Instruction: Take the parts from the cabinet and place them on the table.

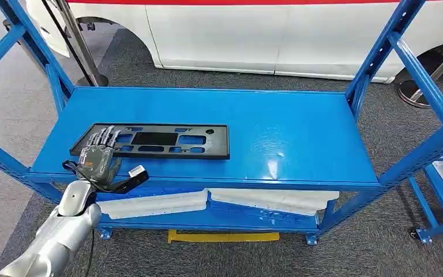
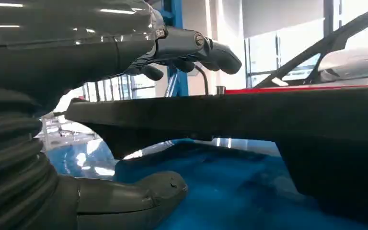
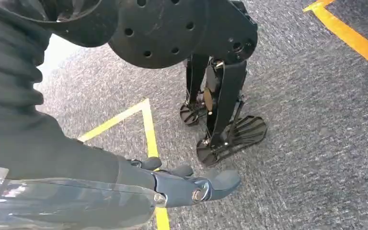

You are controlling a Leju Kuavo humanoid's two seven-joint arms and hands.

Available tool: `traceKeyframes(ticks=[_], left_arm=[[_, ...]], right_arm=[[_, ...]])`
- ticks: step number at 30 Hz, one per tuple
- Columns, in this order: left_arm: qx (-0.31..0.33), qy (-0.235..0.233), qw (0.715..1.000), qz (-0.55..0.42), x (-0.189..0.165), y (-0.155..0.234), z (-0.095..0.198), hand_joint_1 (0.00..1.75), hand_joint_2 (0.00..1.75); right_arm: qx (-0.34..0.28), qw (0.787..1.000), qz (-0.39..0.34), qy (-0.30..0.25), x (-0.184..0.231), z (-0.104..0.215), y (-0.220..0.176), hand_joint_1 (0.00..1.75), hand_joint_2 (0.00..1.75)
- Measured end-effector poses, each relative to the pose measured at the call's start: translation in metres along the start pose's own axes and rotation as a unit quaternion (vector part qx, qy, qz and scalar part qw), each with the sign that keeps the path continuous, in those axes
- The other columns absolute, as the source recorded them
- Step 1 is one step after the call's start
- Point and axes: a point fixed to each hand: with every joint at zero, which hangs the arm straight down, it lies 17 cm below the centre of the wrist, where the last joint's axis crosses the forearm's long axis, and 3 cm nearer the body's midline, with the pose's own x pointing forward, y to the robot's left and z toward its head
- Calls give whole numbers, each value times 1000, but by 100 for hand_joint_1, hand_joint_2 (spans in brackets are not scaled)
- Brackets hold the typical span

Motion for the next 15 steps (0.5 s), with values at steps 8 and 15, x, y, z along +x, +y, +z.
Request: traceKeyframes(ticks=[8,15], left_arm=[[-4,2,1000,3,-1,-3,2,0,175],[-6,2,1000,3,-1,-4,2,0,175]], right_arm=[[0,1000,1,0,0,0,0,0,175],[1,1000,1,-1,0,0,1,0,175]])
